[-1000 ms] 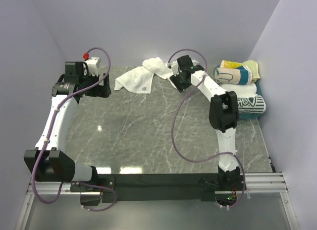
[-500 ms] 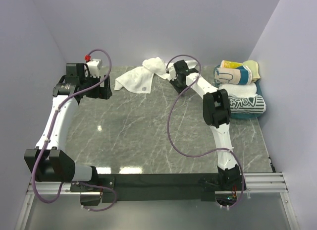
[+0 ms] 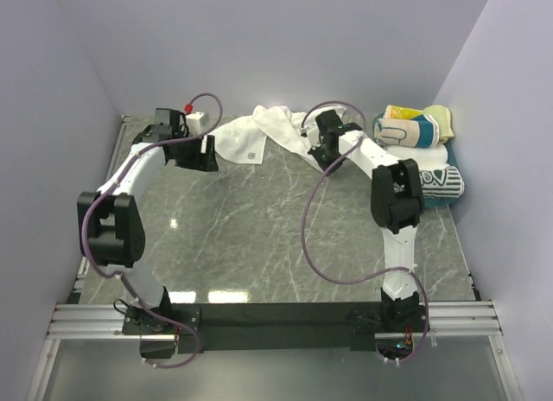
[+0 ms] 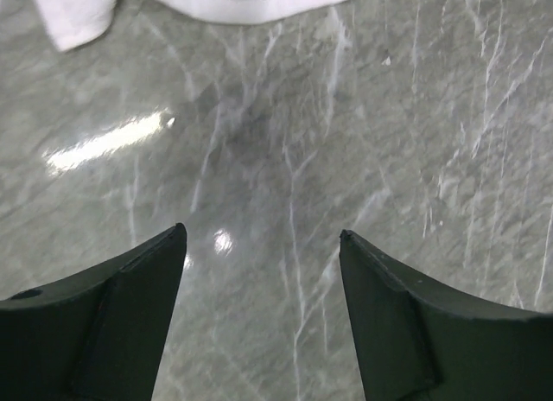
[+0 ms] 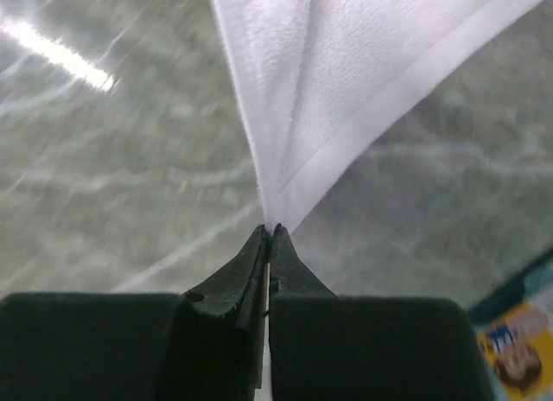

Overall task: Roll the towels
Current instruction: Grab a towel with the right arm, then move the towel to the center of the board

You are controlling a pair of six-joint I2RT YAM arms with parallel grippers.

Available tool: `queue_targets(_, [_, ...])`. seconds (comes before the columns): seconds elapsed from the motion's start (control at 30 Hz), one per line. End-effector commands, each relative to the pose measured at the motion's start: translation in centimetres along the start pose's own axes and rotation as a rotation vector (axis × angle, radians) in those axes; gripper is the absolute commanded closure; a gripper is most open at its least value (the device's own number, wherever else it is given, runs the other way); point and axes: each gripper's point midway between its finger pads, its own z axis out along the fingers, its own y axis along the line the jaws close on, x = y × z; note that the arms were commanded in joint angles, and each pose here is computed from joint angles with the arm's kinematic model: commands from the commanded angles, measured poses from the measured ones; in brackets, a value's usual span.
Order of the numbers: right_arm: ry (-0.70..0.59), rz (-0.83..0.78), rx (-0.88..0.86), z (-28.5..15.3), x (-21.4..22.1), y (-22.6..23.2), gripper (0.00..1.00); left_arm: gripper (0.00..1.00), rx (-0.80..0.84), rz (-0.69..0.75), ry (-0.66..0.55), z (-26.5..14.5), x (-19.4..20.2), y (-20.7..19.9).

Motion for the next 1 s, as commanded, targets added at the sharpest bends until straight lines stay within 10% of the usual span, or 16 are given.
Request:
queue_targets(0.0, [-0.139, -0.018, -0.029, -7.6, -1.8, 0.1, 1.0, 0.24, 0.052, 0.065, -0.12, 1.1, -5.1, -2.3])
queue_targets(0.7, [-0.101, 0.158, -0.033, -12.6, 8.9, -0.1, 1.0, 0.42, 0.023, 0.144, 0.077, 17.0, -1.3, -6.3])
queue_targets(0.83, [-0.081, 0.148, -0.022, -12.6, 9.7, -0.5, 1.0, 0.6, -0.124, 0.2, 0.168, 16.5, 0.5, -3.1])
queue_targets(0.97, [-0.078, 0.142, -0.002, -12.6, 10.4, -1.5, 1.0, 0.99, -0.204, 0.293, 0.275, 13.8, 3.7, 0.2])
